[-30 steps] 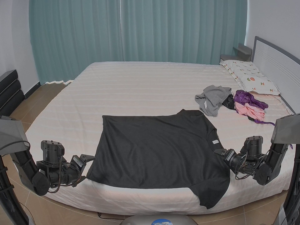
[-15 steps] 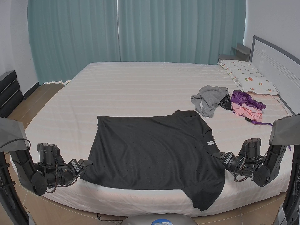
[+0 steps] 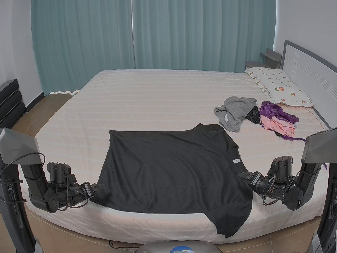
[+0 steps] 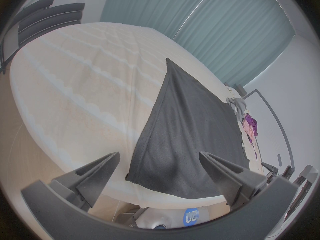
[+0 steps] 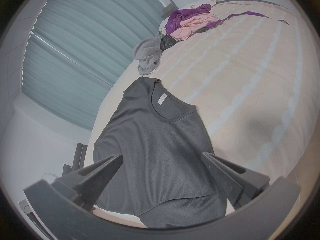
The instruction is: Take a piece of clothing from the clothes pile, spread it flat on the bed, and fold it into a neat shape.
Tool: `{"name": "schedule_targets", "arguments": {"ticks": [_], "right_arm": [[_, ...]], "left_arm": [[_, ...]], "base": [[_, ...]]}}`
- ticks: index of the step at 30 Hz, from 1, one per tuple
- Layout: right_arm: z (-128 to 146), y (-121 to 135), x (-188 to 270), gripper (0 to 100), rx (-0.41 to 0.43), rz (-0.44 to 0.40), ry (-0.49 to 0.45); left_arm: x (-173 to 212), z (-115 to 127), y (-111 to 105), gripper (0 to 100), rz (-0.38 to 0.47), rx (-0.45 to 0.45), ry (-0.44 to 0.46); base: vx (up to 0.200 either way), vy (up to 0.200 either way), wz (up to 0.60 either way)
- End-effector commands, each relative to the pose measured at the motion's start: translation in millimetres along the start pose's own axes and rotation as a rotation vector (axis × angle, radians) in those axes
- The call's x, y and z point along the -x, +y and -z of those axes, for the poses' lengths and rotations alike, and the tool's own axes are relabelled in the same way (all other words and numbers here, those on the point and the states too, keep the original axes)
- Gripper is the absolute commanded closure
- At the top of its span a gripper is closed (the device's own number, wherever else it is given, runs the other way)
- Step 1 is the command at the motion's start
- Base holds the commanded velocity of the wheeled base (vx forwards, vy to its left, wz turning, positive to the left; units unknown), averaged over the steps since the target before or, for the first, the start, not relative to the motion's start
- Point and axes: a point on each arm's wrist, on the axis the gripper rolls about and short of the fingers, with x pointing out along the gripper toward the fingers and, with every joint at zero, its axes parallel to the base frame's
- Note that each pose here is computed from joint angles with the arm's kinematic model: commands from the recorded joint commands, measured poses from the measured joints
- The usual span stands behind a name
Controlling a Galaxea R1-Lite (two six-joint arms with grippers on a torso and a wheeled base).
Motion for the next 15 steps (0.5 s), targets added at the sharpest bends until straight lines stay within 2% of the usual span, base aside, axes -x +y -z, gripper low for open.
{"name": "schedule_targets", "arguments": {"ticks": [1,11,15], "right_arm": [[0.6,-0.6,-0.3,0,0.000,0.002,0.002],[2.9,-2.9,-2.5,0,0.006,0.012,0.010],[2.6,-3.3,-2.7,0,0.011,0.011,0.008]], "left_arm": [[-11.7,3.8,3.3,0,-0.009,-0.001,0.028],[-11.2,6.5,4.3,0,-0.021,-0.007,0.034],[-12.1,12.0,6.6,0,-0.033,-0.044,0.054]], "base": [[0.000,0.000,0.00],[0.000,0.000,0.00],[0.000,0.000,0.00]]}}
